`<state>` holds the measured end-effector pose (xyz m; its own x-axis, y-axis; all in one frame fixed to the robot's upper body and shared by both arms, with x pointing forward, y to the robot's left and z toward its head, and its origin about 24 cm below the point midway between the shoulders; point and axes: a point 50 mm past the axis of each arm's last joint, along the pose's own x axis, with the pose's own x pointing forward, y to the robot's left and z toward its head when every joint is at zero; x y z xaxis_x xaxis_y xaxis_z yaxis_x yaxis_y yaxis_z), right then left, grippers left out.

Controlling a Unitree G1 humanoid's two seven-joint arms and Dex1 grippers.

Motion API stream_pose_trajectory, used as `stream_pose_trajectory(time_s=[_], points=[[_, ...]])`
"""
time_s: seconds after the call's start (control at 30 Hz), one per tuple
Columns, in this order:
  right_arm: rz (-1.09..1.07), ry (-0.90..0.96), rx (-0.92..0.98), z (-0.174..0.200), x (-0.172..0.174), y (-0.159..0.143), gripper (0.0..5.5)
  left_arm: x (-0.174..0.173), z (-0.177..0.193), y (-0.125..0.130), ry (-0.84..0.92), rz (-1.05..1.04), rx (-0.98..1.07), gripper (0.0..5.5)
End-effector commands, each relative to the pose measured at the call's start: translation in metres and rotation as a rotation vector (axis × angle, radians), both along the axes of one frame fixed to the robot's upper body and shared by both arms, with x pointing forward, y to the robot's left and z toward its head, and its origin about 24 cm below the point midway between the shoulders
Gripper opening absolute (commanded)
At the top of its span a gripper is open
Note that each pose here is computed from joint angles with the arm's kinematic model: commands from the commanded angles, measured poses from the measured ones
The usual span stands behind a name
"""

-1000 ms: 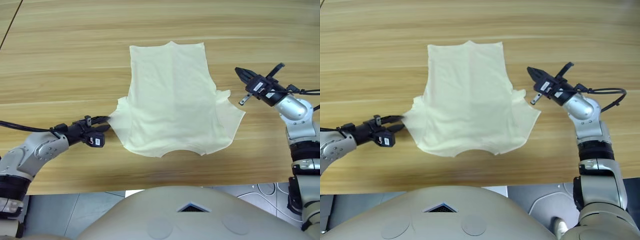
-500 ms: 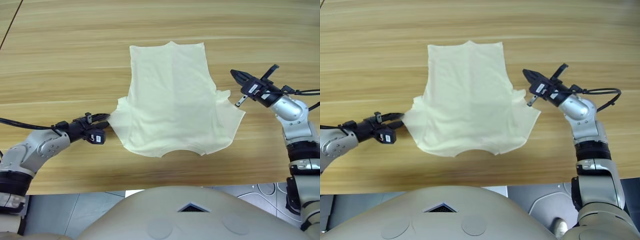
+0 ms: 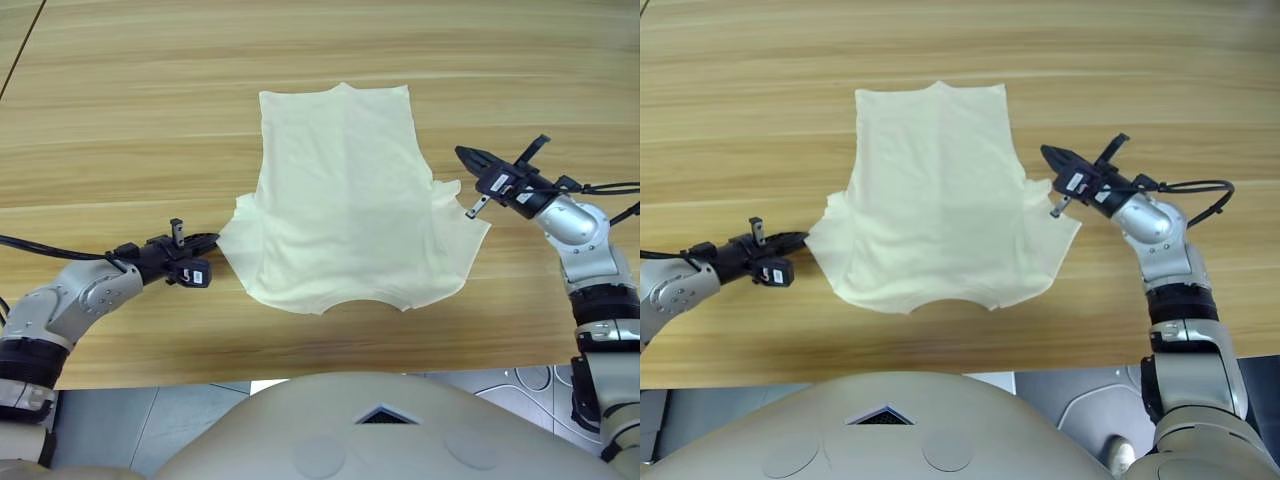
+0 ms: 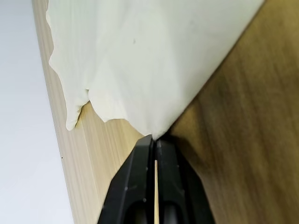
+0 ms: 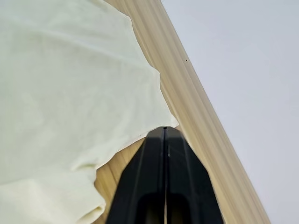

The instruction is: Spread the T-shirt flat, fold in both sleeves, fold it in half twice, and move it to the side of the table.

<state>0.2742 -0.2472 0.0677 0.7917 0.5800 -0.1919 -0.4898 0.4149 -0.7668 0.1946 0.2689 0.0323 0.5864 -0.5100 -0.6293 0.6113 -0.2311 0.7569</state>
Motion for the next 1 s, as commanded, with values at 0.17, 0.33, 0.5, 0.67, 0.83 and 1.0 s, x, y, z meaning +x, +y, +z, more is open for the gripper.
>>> stream_pose_trajectory(time_s=[0.17,0.33,0.5,0.67,0.83,1.0], points=[[-0.004,0.013,-0.006,-0.004,0.0,0.002,0.0,0.002,0.009,-0.013,-0.103,-0.059,-0.092,0.03],[0.002,0.014,-0.009,-0.005,-0.002,0.002,0.0,0.006,0.01,-0.012,-0.135,-0.048,-0.093,0.03],[0.008,0.016,-0.01,-0.006,-0.003,0.003,0.0,0.009,0.01,-0.02,-0.158,-0.066,-0.13,0.03],[0.014,0.018,-0.009,-0.008,-0.003,0.006,0.0,0.015,0.013,-0.036,-0.207,-0.1,-0.2,0.03],[0.02,0.018,-0.012,-0.008,-0.002,0.008,0.0,0.021,0.014,-0.053,-0.237,-0.134,-0.255,0.03],[0.035,0.007,0.016,-0.005,-0.004,0.01,0.0,0.024,0.016,-0.06,-0.244,-0.165,-0.273,0.03]])
